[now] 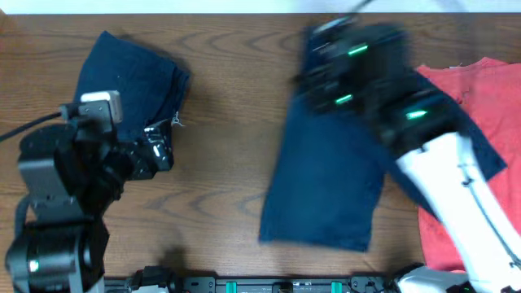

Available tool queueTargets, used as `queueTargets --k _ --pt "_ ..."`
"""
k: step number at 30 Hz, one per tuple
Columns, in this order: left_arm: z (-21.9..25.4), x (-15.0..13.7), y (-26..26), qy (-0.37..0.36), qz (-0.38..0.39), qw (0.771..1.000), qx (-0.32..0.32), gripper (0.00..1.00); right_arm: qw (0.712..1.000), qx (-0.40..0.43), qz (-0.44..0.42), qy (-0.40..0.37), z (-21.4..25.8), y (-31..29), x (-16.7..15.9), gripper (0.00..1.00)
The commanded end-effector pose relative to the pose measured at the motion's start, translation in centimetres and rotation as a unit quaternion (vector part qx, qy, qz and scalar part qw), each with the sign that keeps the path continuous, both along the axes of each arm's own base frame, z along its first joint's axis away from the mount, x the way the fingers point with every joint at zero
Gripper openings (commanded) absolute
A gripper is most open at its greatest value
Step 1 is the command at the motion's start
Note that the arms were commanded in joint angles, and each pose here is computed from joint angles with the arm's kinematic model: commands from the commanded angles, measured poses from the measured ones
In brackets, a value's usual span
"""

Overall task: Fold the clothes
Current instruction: 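Drag the navy shorts leftward off the red shirt with right gripper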

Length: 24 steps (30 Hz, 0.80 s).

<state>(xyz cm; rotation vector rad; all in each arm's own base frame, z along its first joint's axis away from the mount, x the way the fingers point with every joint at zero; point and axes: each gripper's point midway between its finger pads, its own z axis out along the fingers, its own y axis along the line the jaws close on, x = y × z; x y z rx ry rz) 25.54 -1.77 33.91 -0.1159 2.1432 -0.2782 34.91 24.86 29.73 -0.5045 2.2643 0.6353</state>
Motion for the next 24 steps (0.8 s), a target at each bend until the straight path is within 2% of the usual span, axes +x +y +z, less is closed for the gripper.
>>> queueTargets --k 1,3,7,12,15,19,24 --pt "0.9 -0.4 1.5 -0.015 0.038 0.999 0.020 0.98 0.999 -0.046 0.012 -0.014 -1.3 3.1 -1.4 0.75" --pt "0.9 -0.4 1.6 -0.015 0.041 0.999 0.022 0.98 0.997 -0.062 -0.037 -0.024 -1.1 2.2 -0.8 0.84" --pt "0.3 0.3 1.0 -0.001 0.026 1.000 0.013 0.98 0.994 -0.045 -0.091 -0.034 0.8 -0.5 0.1 0.84" --pt "-2.7 2.3 -2.7 0.058 -0.079 0.995 -0.013 1.00 0.984 -0.002 -0.177 -0.033 3.5 -5.9 0.9 0.83" --pt "-6.0 4.0 -5.4 0.117 -0.139 0.983 -0.016 0.95 0.973 0.008 -0.229 -0.025 4.4 -9.8 0.7 0.83" --pt "-11.4 6.3 -9.4 0.187 -0.220 0.957 0.014 0.93 0.959 -0.001 -0.285 0.003 4.0 -14.3 -0.2 0.83" --pt "-18.4 10.2 -11.3 0.242 -0.226 0.942 0.062 0.92 0.948 -0.032 -0.313 0.053 1.8 -16.9 -1.7 0.83"
